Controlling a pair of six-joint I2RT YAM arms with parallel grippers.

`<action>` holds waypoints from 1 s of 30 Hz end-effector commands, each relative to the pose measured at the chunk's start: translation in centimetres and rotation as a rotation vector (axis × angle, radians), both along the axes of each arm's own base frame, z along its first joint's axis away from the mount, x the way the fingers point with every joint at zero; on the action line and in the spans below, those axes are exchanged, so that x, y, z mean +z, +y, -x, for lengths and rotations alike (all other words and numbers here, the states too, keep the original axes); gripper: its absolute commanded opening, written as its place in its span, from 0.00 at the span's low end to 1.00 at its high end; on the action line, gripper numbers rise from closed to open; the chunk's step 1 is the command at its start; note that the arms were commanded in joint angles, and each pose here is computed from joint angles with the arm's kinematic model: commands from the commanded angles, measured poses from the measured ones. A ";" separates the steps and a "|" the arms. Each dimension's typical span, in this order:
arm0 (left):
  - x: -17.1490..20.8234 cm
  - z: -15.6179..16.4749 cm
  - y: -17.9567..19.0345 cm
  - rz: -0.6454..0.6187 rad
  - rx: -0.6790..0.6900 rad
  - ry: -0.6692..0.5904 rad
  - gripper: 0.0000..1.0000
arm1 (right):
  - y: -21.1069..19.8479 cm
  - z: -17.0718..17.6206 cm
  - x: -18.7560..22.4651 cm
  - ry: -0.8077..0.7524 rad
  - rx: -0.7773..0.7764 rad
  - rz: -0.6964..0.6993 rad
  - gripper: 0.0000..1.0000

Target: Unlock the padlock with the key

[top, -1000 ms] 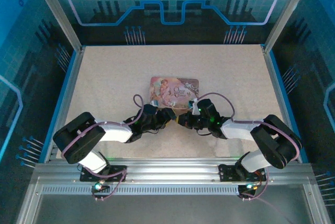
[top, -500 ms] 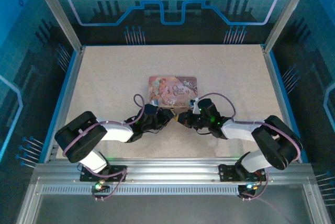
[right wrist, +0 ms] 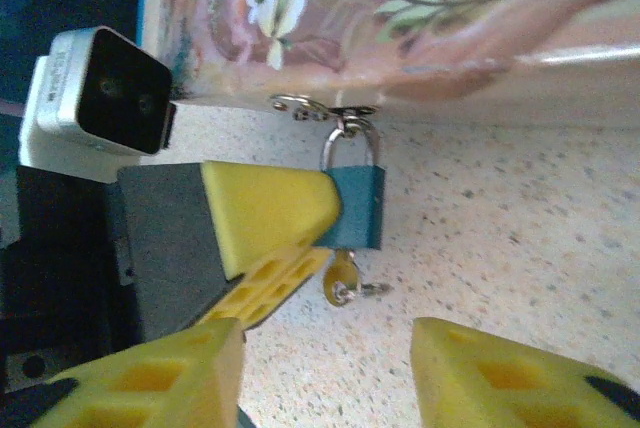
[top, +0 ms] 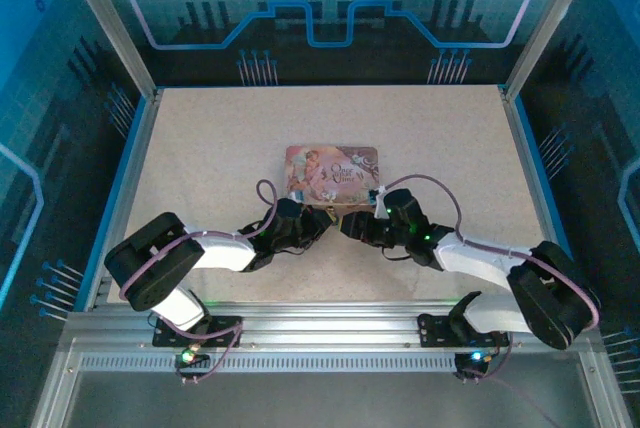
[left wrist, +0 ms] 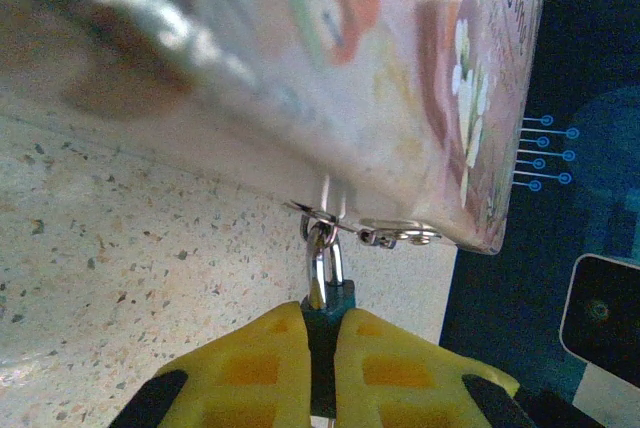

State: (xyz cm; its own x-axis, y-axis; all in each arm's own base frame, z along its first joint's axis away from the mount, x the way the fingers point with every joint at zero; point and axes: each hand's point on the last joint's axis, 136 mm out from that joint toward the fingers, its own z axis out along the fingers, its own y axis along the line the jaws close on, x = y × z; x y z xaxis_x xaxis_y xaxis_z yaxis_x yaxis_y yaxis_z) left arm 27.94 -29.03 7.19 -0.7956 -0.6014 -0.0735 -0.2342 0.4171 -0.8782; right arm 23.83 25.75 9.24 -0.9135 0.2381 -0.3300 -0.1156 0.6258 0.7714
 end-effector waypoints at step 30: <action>3.3 0.0 -0.9 0.039 -0.038 0.063 0.00 | -3.5 0.8 6.4 -1.125 0.490 0.755 1.00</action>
State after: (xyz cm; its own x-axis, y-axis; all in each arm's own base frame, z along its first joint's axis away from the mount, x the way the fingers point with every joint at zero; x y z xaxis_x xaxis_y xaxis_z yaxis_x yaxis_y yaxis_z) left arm 27.44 -28.90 7.56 -0.8064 -0.5912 -0.0139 -0.3121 0.4454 -0.8392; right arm 22.76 22.41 16.00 -0.1983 -0.4237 -0.8838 -0.7655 0.6302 -0.1303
